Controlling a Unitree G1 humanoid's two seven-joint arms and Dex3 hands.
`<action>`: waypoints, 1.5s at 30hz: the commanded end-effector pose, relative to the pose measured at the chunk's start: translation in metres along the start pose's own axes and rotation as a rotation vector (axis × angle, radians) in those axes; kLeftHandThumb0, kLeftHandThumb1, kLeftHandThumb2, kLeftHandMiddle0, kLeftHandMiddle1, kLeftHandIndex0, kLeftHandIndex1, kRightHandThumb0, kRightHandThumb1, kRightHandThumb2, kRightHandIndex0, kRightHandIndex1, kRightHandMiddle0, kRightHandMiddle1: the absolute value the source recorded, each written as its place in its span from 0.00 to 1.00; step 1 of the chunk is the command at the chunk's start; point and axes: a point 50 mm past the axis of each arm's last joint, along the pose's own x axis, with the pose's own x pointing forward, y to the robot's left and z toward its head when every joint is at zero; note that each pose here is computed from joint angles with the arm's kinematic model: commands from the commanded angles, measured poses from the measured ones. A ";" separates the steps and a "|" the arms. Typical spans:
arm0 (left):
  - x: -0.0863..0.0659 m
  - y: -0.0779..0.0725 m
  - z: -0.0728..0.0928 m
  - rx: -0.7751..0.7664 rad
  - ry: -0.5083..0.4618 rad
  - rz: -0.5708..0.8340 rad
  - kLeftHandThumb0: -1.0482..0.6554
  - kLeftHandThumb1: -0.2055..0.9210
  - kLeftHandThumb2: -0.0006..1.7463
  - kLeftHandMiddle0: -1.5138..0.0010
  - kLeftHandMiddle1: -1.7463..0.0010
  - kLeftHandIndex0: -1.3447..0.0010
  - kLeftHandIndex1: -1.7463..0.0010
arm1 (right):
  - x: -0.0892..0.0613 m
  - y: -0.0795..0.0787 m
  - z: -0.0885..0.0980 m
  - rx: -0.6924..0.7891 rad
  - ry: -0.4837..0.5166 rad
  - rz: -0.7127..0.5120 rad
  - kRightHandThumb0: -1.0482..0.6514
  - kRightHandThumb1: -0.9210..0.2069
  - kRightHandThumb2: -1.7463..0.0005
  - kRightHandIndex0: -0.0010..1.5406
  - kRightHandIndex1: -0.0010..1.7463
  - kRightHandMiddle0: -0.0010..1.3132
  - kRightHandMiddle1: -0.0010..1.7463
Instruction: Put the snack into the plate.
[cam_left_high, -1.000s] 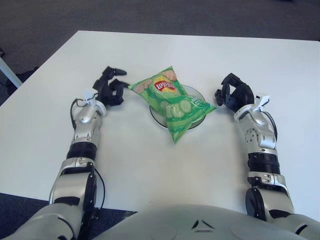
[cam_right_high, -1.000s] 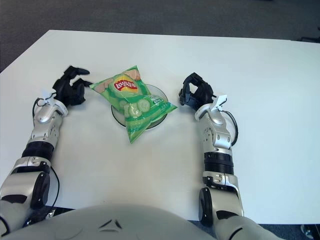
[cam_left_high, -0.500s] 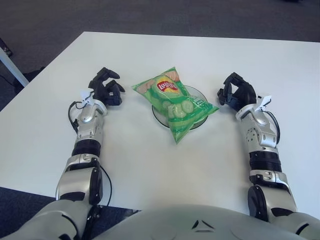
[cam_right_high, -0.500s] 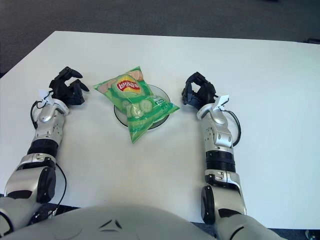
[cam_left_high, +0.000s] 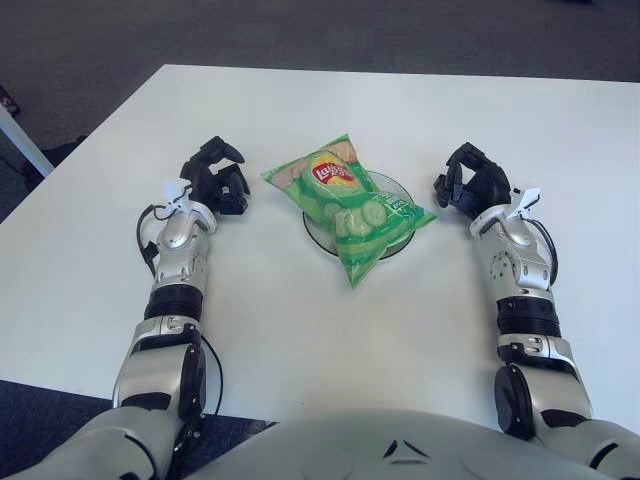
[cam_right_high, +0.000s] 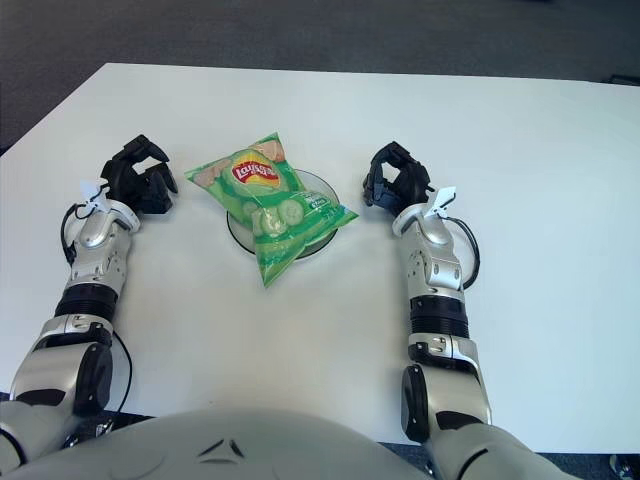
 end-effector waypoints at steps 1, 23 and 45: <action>-0.042 -0.006 -0.041 -0.047 0.147 0.036 0.33 0.44 0.77 0.14 0.00 0.53 0.00 | -0.012 -0.012 -0.035 0.025 0.149 -0.077 0.34 0.50 0.27 0.82 1.00 0.45 1.00; -0.055 -0.015 -0.034 -0.030 0.146 0.041 0.34 0.49 0.73 0.13 0.00 0.56 0.00 | -0.012 -0.016 -0.033 -0.116 0.030 -0.152 0.35 0.48 0.29 0.83 1.00 0.43 1.00; -0.056 -0.027 -0.037 -0.029 0.138 0.001 0.34 0.48 0.74 0.14 0.00 0.56 0.00 | -0.014 -0.021 -0.032 -0.287 -0.271 -0.280 0.34 0.49 0.28 0.85 1.00 0.44 1.00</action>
